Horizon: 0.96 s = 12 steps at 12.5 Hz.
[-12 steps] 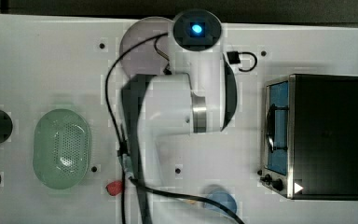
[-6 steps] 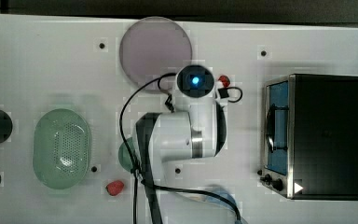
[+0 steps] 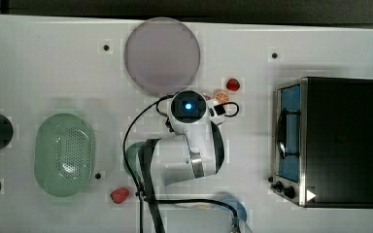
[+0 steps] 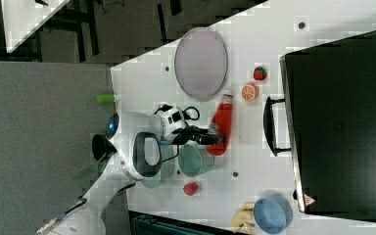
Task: Pick ketchup from strainer and place it on the table
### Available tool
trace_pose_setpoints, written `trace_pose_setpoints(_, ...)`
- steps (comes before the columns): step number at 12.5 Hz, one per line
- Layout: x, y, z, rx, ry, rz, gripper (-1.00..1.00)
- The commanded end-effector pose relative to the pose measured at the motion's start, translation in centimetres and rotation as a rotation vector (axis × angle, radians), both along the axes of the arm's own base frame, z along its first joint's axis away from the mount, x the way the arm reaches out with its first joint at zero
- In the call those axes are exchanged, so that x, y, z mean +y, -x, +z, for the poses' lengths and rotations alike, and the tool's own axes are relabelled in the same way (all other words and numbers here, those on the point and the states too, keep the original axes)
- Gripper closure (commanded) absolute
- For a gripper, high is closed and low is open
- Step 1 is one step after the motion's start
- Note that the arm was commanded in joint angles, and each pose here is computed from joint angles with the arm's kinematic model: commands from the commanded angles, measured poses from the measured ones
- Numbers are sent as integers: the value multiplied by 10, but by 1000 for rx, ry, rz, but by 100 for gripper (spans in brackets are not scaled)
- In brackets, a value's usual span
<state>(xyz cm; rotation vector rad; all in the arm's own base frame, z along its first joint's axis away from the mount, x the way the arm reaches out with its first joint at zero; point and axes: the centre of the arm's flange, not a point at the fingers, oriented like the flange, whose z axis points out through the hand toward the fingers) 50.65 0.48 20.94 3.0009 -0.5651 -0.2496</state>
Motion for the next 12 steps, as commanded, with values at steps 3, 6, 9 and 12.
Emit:
trace_pose_setpoints(3, -15, -60, 122, -242, 73, 8, -100)
trace_pose_setpoints(6, -10, -69, 209, -240, 108, -50, -100)
trace_pose_setpoints(9, 7, -63, 271, -142, 3, -204, -100)
trace_pose_setpoints(12, 9, -68, 332, -196, -36, -253, -100)
